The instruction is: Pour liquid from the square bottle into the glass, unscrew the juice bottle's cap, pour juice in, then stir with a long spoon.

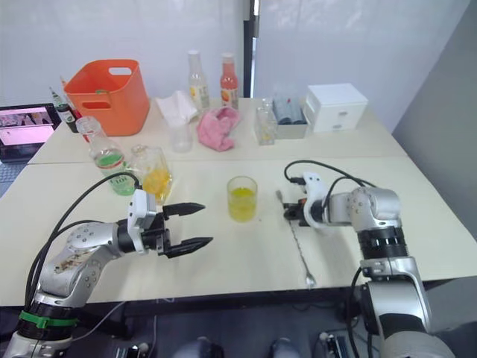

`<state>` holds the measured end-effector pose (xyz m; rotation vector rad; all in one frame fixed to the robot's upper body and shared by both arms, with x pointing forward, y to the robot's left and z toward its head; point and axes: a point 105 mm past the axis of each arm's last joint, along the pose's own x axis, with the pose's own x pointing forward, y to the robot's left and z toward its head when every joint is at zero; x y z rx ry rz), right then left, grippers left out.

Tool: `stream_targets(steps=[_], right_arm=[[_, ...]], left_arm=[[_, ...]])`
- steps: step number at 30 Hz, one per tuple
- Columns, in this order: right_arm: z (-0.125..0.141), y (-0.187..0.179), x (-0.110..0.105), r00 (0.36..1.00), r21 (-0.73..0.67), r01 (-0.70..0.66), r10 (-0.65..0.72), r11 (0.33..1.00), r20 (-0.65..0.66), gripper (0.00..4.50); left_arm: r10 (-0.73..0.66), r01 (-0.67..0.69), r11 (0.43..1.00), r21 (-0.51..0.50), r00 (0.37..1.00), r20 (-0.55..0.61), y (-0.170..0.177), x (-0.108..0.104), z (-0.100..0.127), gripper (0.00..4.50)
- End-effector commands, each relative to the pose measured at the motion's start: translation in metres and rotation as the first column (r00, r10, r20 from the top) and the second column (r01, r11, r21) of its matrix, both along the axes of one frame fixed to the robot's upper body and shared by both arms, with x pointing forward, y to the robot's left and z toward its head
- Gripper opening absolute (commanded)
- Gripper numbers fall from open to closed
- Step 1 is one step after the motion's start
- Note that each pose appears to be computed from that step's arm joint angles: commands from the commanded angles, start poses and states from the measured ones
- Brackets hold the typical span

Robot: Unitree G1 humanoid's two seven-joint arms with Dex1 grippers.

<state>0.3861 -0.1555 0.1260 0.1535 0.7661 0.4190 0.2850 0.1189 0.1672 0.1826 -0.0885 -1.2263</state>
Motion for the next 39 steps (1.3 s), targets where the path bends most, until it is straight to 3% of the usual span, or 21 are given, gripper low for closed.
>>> stream_targets(steps=[1, 5, 8, 11, 16, 18, 22, 26, 32, 39], right_arm=[[0.001, 0.000, 0.008, 0.999, 0.006, 0.012, -0.012, 1.000, 0.031, 0.00], [-0.003, 0.001, 0.007, 0.999, 0.010, 0.012, -0.012, 1.000, 0.031, 0.00], [-0.001, -0.003, 0.007, 0.999, 0.020, 0.027, -0.028, 0.999, 0.042, 1.01], [0.018, -0.005, 0.009, 0.993, 0.062, 0.036, -0.043, 0.997, 0.106, 2.00], [0.064, -0.011, -0.001, 0.966, 0.145, 0.019, -0.056, 0.989, 0.254, 3.73], [0.085, -0.021, -0.017, 0.936, 0.159, -0.019, -0.038, 0.987, 0.349, 4.39], [0.120, -0.038, -0.051, 0.849, 0.142, -0.094, 0.005, 0.985, 0.529, 4.46], [0.121, -0.062, -0.085, 0.754, 0.029, -0.108, 0.063, 0.994, 0.654, 4.46], [0.083, -0.106, -0.119, 0.759, -0.054, -0.054, 0.076, 0.997, 0.647, 4.46], [0.062, -0.145, -0.122, 0.783, -0.084, 0.050, 0.013, 0.995, 0.622, 4.46]], left_arm=[[-0.012, 0.012, 1.000, -0.003, 0.999, 0.038, -0.002, -0.003, 0.008, 4.46], [-0.005, 0.005, 1.000, -0.003, 0.999, 0.045, 0.000, -0.003, 0.010, 4.46], [-0.002, 0.003, 1.000, -0.005, 0.999, 0.047, 0.000, -0.002, 0.011, 4.50], [-0.002, 0.002, 1.000, -0.006, 0.999, 0.049, 0.000, -0.002, 0.011, 4.50], [0.025, -0.025, 1.000, -0.010, 0.998, 0.050, 0.008, -0.002, 0.012, 4.50], [0.057, -0.056, 0.998, -0.022, 0.997, 0.050, 0.017, -0.003, 0.015, 4.50], [0.149, -0.149, 0.989, -0.016, 0.988, 0.042, 0.041, -0.004, 0.014, 4.50], [0.256, -0.256, 0.967, -0.007, 0.966, 0.025, 0.068, -0.010, 0.008, 4.50], [0.423, -0.423, 0.906, 0.033, 0.906, -0.006, 0.116, -0.021, -0.006, 4.50], [0.534, -0.533, 0.840, 0.100, 0.845, 0.016, 0.152, -0.031, -0.015, 4.50]])
